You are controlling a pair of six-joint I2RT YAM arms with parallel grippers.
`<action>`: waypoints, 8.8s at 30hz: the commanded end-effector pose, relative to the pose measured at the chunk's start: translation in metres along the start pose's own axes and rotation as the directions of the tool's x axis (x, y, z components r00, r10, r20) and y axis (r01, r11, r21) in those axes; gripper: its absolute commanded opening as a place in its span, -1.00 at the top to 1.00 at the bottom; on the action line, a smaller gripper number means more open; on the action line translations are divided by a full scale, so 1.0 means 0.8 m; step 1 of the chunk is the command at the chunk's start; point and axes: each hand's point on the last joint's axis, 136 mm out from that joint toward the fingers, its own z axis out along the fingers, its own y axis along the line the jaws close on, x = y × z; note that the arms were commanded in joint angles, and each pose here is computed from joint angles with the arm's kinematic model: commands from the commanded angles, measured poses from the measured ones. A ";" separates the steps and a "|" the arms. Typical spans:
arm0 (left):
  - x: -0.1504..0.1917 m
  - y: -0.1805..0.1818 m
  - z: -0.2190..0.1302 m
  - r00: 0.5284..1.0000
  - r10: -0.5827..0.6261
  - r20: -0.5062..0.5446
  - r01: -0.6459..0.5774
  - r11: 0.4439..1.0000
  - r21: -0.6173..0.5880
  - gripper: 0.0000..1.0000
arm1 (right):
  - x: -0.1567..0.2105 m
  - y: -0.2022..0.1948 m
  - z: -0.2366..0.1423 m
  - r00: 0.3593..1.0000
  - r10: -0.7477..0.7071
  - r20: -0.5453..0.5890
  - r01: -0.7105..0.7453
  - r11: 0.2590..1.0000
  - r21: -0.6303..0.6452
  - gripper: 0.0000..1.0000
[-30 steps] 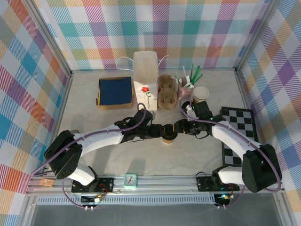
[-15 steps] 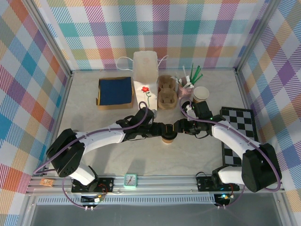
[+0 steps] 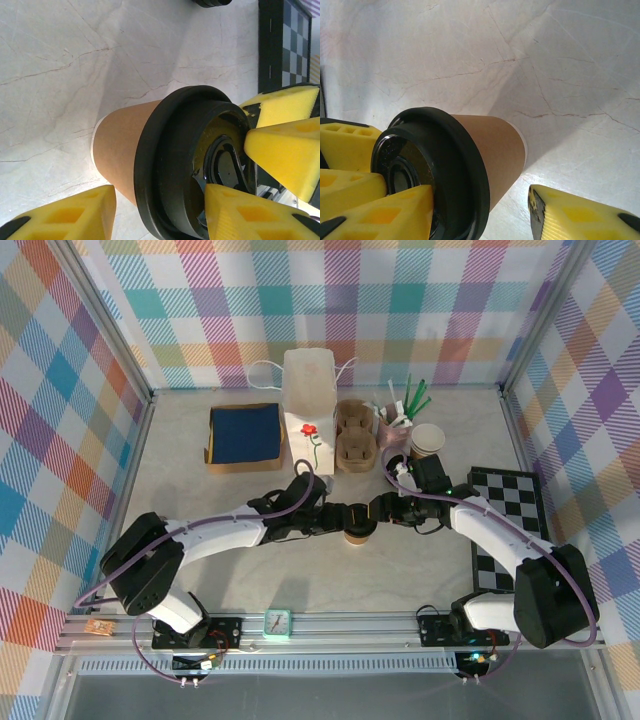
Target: Pack the takeout coffee
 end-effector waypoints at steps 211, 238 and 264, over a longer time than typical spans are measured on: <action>-0.057 0.047 -0.255 0.908 0.170 0.383 -0.116 0.980 -0.161 -0.76 | -0.164 0.075 0.004 0.556 -0.807 -0.197 0.831 0.539 0.137 -0.78; -0.041 0.063 -0.276 0.896 0.161 0.415 -0.093 0.979 -0.179 -0.77 | -0.197 0.051 0.056 0.422 -0.841 -0.339 0.905 0.410 0.111 -0.60; -0.040 0.065 -0.265 0.905 0.153 0.397 -0.088 0.980 -0.176 -0.76 | -0.194 0.029 0.097 0.388 -0.832 -0.397 0.921 0.368 0.128 -0.02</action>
